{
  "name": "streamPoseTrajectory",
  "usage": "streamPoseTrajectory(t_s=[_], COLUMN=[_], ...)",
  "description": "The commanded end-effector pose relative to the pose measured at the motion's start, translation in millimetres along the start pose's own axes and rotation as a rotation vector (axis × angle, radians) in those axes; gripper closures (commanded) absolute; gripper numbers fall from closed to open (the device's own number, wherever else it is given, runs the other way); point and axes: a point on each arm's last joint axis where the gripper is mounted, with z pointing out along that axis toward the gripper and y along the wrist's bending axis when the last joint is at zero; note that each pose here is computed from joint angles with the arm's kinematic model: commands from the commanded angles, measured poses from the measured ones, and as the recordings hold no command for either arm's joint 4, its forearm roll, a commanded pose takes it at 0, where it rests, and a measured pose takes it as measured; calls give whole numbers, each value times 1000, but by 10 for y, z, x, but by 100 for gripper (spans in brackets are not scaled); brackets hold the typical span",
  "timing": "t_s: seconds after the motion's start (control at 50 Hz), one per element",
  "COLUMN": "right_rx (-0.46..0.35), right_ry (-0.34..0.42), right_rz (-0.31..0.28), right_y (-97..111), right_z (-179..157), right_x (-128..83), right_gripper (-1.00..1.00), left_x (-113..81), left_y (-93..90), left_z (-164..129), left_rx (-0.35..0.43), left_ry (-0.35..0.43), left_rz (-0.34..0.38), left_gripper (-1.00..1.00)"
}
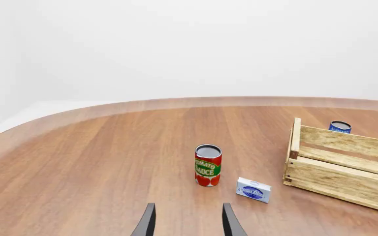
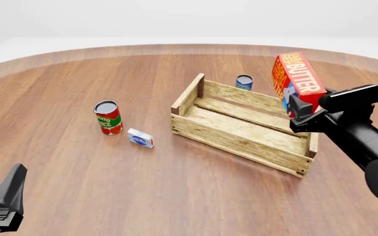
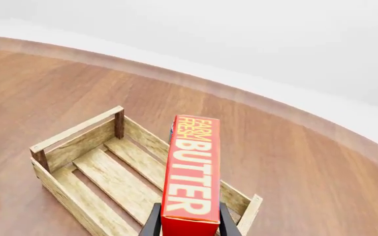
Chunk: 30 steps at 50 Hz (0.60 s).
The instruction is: Pick up the butter and put it in the tray.
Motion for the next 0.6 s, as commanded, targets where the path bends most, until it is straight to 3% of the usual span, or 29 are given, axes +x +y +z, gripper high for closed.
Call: streamPoseTrajectory(t_s=[0.02,0.6], right_rx=[-27,-78], right_ry=[-31,-7], right_rz=[7,-10], right_y=[64,214], right_z=[99,398], right_x=[-85,-33], right_gripper=[100,100], left_x=[0,0], left_y=[0,0], left_z=[0,0], left_rx=[0,0], left_ry=[0,0], left_rz=[0,0], left_gripper=[-100,-100])
